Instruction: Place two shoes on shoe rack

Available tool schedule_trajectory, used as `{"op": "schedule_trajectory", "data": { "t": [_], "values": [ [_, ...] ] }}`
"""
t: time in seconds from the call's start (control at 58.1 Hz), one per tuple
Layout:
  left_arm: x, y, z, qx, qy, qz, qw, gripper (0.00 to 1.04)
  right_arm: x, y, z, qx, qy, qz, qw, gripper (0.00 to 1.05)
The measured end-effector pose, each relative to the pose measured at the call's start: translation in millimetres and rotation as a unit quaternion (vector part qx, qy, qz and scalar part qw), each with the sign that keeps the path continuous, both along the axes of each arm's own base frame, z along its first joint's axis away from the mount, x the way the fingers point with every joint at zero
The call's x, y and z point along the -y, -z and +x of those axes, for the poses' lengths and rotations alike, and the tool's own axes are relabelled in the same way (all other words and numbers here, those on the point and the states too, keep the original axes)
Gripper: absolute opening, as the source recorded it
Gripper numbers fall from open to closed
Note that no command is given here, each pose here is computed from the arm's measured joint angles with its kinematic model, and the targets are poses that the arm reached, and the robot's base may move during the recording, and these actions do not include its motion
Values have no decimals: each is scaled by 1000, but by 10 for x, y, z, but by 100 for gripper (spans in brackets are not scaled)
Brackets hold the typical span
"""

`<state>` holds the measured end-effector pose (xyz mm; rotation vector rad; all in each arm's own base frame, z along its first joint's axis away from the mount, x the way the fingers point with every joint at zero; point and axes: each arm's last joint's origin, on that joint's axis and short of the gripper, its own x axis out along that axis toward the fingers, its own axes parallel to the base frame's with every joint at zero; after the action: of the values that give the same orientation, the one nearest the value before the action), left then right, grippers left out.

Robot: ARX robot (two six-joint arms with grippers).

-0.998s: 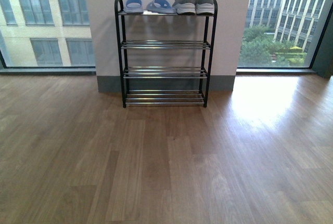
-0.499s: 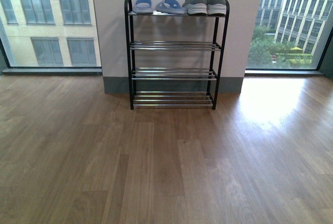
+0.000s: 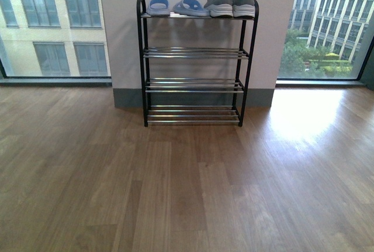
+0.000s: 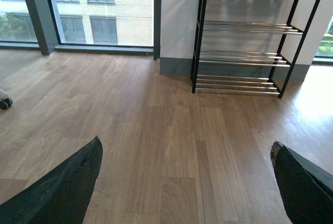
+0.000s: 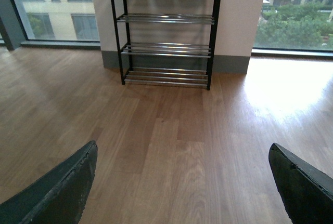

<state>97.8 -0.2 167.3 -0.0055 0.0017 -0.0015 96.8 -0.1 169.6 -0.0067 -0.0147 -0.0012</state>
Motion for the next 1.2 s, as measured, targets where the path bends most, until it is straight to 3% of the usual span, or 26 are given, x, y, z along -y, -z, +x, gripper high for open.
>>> {"op": "schedule_trajectory", "data": {
  "t": [1.204],
  "values": [
    [0, 0, 0, 0, 1, 0, 1000, 95, 0, 1, 1, 0, 0, 0, 1000, 95]
  ]
}}
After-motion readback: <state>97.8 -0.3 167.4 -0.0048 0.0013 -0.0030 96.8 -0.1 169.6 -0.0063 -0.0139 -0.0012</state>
